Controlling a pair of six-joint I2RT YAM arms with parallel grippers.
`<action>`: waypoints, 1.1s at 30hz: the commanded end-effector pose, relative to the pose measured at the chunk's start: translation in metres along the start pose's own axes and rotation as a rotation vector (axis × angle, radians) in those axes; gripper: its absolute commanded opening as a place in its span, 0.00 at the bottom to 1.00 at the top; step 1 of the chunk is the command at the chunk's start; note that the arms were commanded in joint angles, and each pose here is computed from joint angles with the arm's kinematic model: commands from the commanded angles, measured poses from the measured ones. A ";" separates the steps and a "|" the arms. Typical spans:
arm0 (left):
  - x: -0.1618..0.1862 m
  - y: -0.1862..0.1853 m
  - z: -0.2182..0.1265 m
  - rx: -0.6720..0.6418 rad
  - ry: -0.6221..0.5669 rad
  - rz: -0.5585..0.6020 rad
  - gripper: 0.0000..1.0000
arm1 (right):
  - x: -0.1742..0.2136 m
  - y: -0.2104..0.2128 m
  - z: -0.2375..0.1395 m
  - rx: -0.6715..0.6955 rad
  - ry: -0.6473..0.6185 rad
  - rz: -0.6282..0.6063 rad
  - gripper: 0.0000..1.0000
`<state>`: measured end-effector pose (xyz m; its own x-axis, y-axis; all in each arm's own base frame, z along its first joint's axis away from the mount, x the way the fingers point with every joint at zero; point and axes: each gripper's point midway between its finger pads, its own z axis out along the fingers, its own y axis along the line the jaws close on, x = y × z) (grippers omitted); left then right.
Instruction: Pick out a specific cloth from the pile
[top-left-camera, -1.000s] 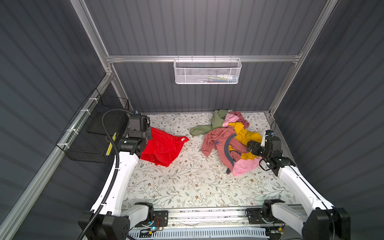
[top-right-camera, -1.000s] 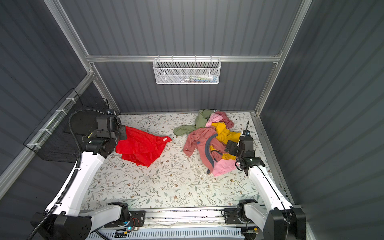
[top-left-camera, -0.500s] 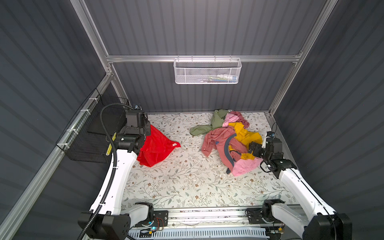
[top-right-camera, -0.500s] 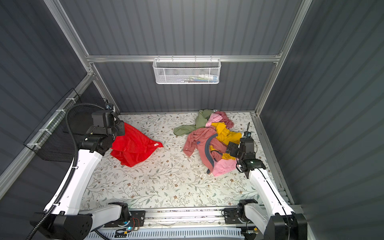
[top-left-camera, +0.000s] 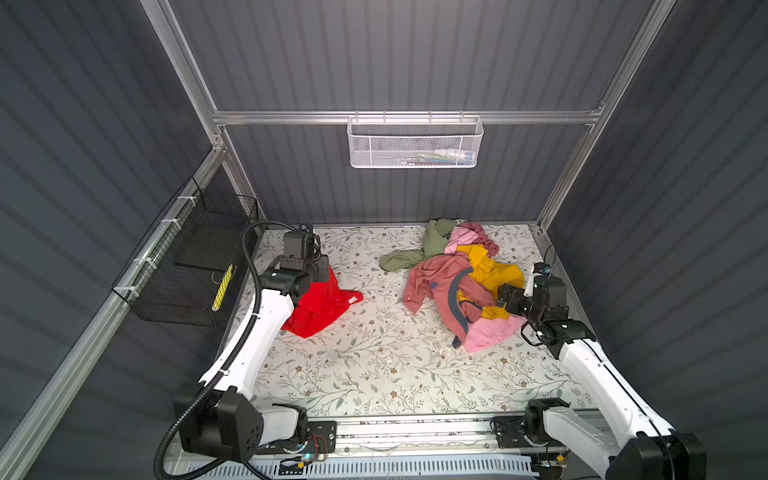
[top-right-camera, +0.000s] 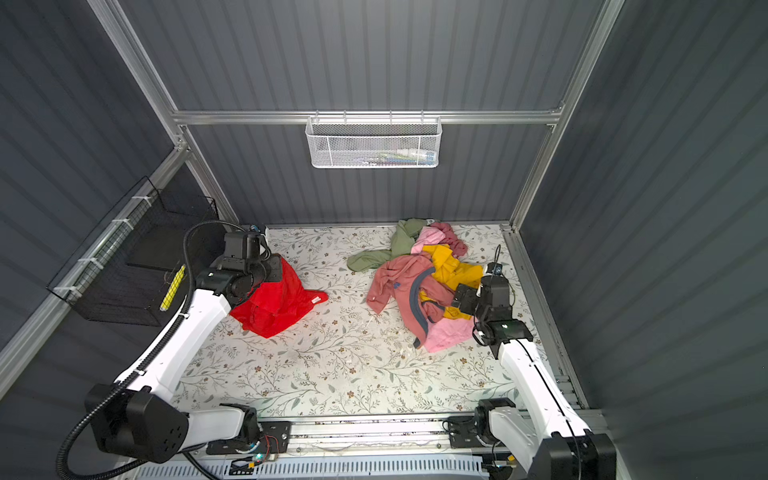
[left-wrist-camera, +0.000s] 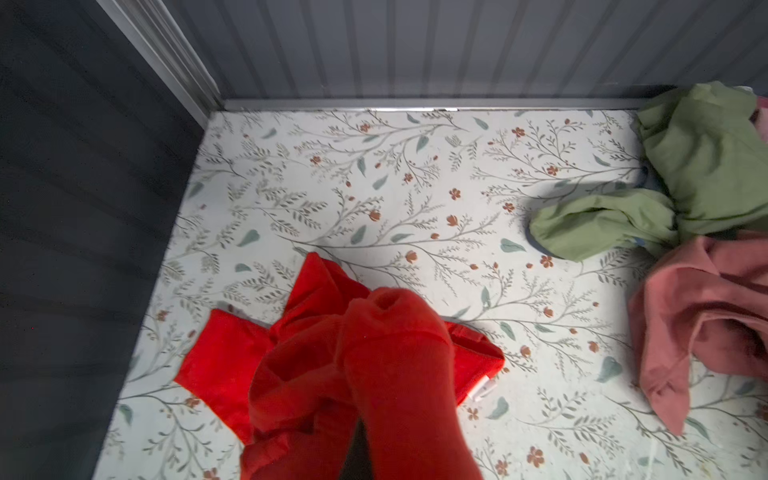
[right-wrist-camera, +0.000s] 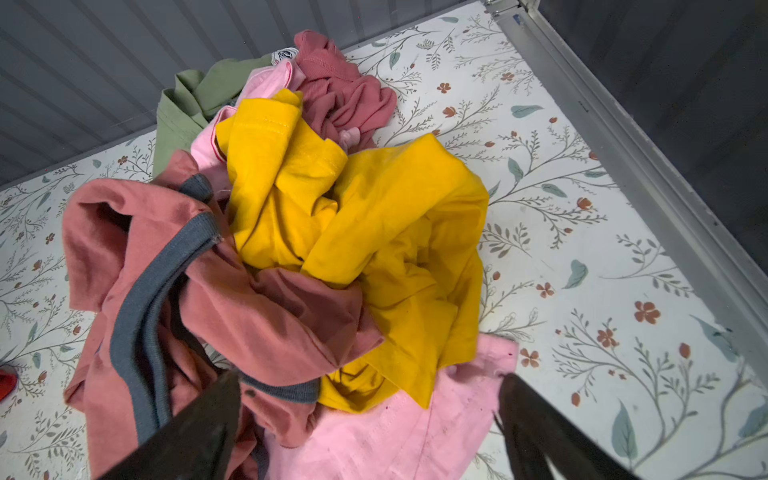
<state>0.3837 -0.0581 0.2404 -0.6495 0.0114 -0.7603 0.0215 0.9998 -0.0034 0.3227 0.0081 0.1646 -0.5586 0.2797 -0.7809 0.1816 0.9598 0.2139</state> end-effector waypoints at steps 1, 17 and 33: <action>-0.003 -0.021 0.009 0.119 -0.014 -0.076 0.00 | 0.004 0.001 -0.003 -0.011 0.007 0.007 0.96; 0.095 0.030 0.072 -0.002 0.246 -0.240 0.02 | 0.009 0.004 0.001 -0.032 0.027 0.006 0.95; 0.155 0.072 0.114 -0.246 0.473 -0.243 0.45 | 0.017 0.004 0.005 -0.035 0.039 -0.002 0.95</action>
<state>0.3776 0.0016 0.0513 -0.8763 -0.2498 -0.4118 -0.2724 0.9622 -0.0041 0.3186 0.0133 0.1551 -0.5792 0.2870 -0.7630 0.1668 0.9579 0.2337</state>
